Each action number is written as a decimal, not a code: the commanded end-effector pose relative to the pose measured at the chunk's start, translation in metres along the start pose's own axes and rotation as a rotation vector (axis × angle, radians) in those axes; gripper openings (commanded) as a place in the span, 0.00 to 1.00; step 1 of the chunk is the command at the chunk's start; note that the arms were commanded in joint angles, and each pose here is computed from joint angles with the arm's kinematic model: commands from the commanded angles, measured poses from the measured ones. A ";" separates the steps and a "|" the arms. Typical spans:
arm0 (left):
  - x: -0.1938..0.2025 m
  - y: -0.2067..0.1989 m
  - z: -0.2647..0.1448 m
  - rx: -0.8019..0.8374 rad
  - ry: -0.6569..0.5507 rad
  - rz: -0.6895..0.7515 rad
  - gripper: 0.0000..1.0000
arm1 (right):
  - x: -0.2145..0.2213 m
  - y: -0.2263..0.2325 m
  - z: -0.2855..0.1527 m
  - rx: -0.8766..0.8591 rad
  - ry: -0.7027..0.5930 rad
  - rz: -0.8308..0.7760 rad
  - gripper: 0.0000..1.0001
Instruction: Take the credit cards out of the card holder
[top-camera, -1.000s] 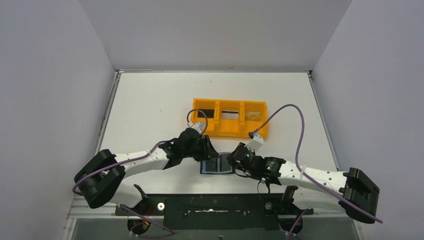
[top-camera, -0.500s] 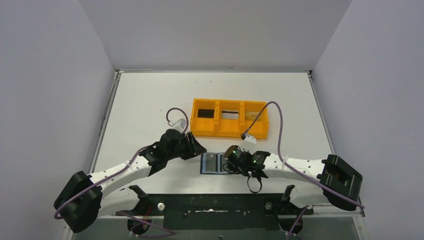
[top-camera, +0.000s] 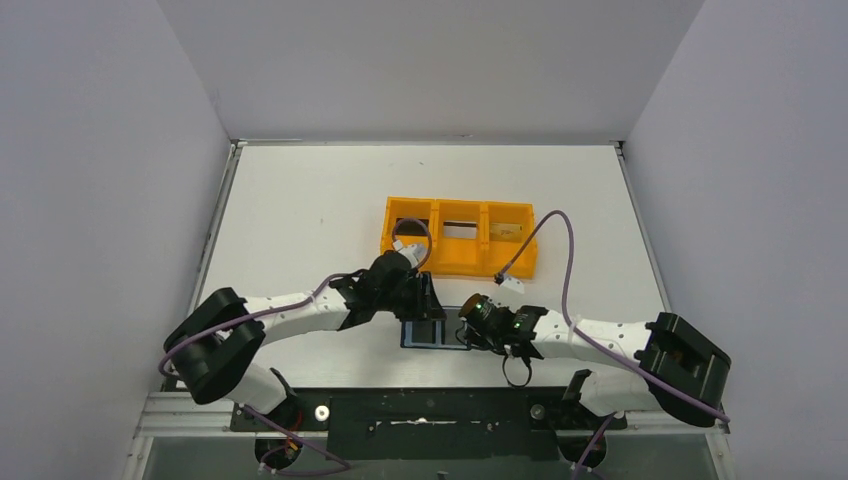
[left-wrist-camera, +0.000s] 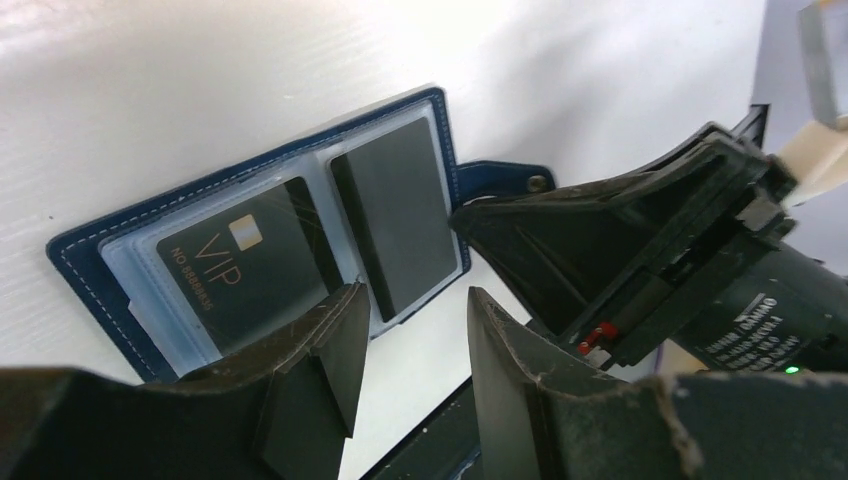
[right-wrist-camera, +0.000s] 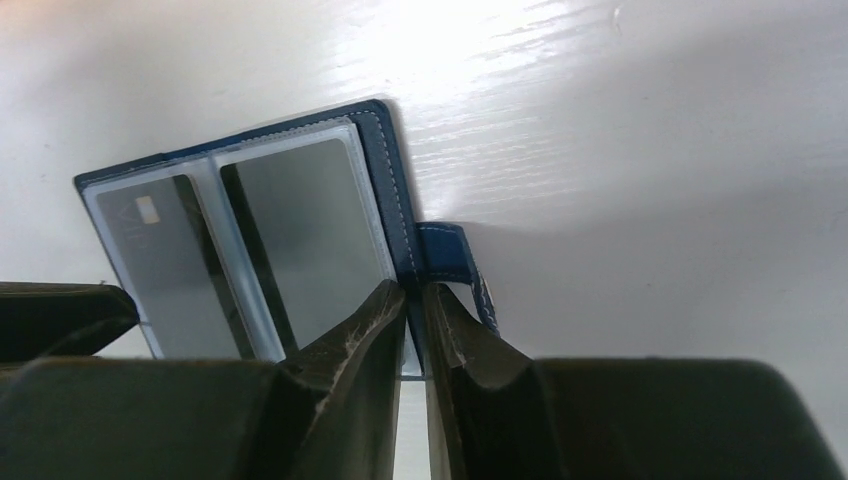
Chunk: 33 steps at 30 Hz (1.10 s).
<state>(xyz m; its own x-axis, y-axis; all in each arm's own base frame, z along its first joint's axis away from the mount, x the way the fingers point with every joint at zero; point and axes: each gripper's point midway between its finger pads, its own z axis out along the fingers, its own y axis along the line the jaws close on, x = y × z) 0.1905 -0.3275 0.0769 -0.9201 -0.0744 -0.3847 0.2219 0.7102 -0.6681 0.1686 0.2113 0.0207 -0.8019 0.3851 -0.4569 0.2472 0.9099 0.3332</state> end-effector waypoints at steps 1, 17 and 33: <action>0.000 -0.014 0.011 0.031 0.020 0.035 0.40 | -0.003 0.007 0.002 -0.060 -0.008 0.048 0.14; 0.016 0.022 0.030 -0.174 0.042 0.030 0.40 | 0.006 -0.007 0.009 -0.026 0.013 0.058 0.11; 0.035 0.062 0.036 -0.331 0.056 -0.016 0.35 | 0.008 -0.006 0.010 -0.046 0.021 0.073 0.11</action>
<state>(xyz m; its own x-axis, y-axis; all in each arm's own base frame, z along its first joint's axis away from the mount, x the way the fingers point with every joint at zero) 0.1869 -0.3386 0.0228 -0.9387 -0.0395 -0.3425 0.1599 0.8302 -0.5341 0.1690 0.2151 0.0123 -0.7932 0.4377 -0.4234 0.2656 0.8743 0.4063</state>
